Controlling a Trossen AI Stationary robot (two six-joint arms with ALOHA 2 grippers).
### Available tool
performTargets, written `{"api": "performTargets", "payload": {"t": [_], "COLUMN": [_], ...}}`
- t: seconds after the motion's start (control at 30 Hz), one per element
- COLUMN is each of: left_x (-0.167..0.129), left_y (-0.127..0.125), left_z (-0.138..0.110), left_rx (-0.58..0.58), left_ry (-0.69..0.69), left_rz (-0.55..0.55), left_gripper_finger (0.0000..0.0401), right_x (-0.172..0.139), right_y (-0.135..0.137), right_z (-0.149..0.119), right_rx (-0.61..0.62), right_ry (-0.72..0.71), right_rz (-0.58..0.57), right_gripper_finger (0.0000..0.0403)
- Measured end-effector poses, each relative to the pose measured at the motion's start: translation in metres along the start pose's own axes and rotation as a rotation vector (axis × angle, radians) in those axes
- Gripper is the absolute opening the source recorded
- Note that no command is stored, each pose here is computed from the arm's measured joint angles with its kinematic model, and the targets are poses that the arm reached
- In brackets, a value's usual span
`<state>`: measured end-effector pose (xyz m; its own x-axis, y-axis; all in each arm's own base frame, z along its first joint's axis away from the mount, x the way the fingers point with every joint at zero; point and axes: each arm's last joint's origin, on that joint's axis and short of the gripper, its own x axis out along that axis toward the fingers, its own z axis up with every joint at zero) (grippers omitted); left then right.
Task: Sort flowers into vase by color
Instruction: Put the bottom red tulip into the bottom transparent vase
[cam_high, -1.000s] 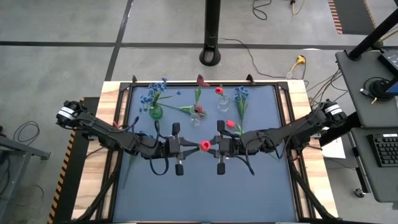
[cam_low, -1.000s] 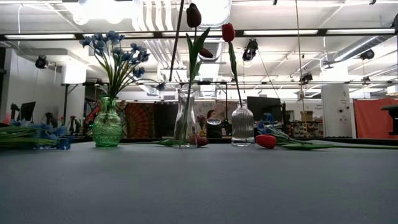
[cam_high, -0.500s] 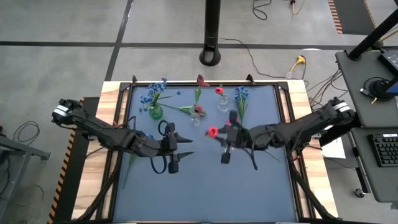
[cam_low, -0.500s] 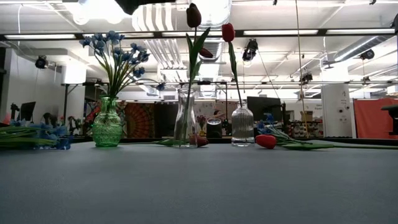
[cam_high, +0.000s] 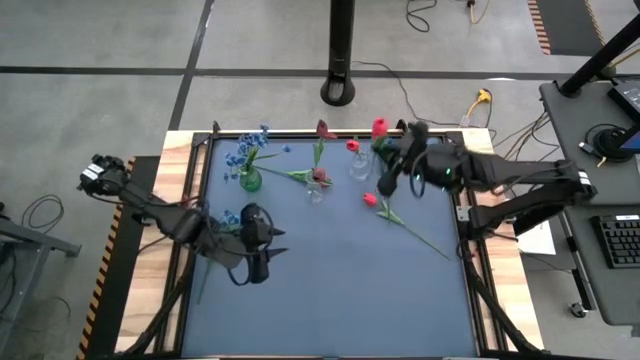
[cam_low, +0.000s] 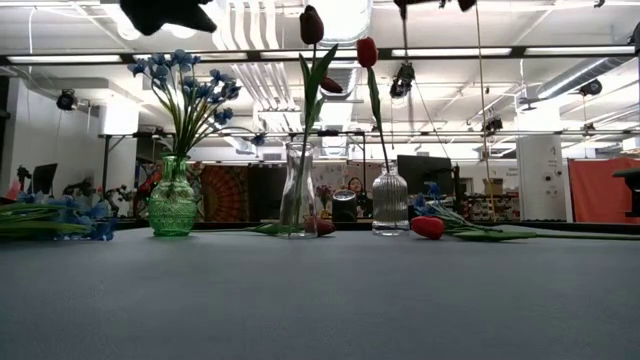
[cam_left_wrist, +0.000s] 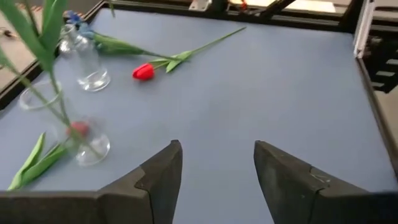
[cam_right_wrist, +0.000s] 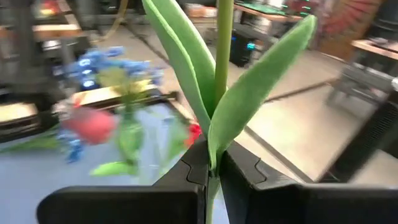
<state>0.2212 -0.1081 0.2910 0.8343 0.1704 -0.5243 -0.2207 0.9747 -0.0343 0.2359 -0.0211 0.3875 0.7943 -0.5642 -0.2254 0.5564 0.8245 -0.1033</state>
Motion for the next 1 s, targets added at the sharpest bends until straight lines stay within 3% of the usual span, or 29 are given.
{"api": "performTargets", "payload": {"t": [0.2,0.47,0.73,1.0], "left_x": [-0.01,-0.012,-0.012,-0.013], "left_y": [-0.002,0.003,0.003,0.004], "left_z": [-0.008,-0.016,-0.018,-0.018], "left_rx": [-0.034,-0.071,-0.065,-0.055], "left_ry": [0.014,0.079,0.086,0.077], "left_rz": [0.05,0.096,0.097,0.12], "left_gripper_finger": [0.018,0.018,0.018,0.018], "right_x": [0.004,0.027,0.043,0.05], "right_y": [-0.036,-0.061,-0.069,-0.067], "right_z": [0.003,0.008,-0.002,-0.012], "right_rx": [0.036,0.08,0.064,0.074], "right_ry": [-0.03,-0.123,-0.076,-0.087], "right_rz": [-0.119,-0.059,-0.098,-0.059], "right_gripper_finger": [0.0018,0.0018,0.0018,0.0018]}}
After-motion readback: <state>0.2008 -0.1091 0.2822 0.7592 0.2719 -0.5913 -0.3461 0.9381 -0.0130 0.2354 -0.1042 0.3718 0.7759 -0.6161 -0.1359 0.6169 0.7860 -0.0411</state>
